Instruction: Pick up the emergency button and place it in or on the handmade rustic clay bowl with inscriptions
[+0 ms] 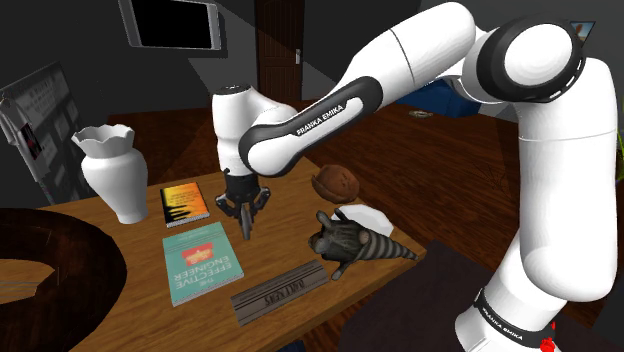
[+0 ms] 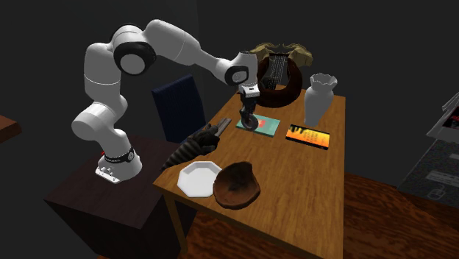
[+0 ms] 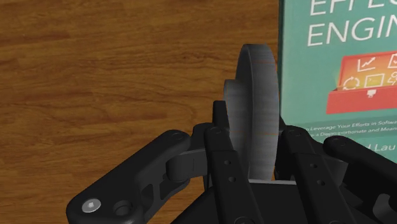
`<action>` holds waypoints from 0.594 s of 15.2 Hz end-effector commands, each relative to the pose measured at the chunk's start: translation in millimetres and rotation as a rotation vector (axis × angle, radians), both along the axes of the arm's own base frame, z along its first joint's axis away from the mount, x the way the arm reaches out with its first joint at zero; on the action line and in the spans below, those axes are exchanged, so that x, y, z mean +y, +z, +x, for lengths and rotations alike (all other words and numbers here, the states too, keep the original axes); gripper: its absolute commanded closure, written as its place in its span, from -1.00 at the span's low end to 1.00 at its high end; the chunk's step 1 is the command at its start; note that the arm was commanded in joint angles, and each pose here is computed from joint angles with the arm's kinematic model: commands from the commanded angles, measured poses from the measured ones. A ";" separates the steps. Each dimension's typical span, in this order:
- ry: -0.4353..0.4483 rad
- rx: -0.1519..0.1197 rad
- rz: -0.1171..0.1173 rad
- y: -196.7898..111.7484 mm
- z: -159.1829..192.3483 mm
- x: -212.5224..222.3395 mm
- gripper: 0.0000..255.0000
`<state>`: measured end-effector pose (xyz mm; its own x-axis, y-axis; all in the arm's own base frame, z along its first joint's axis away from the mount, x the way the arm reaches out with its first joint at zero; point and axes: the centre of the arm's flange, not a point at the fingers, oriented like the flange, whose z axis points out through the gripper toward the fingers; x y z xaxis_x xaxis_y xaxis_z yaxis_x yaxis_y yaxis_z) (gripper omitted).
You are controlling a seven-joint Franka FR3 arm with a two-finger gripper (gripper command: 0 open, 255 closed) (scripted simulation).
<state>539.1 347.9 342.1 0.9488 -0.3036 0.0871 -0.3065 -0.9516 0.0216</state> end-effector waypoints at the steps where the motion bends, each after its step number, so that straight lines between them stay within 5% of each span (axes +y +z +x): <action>1: 0.000 0.000 0.000 11.1 -0.6 0.1 1.00; 9: 0.000 0.000 0.000 53.3 -0.6 0.1 1.00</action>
<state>538.5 348.3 390.0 0.9488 -0.3036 0.0872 -0.3065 -0.9516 0.0217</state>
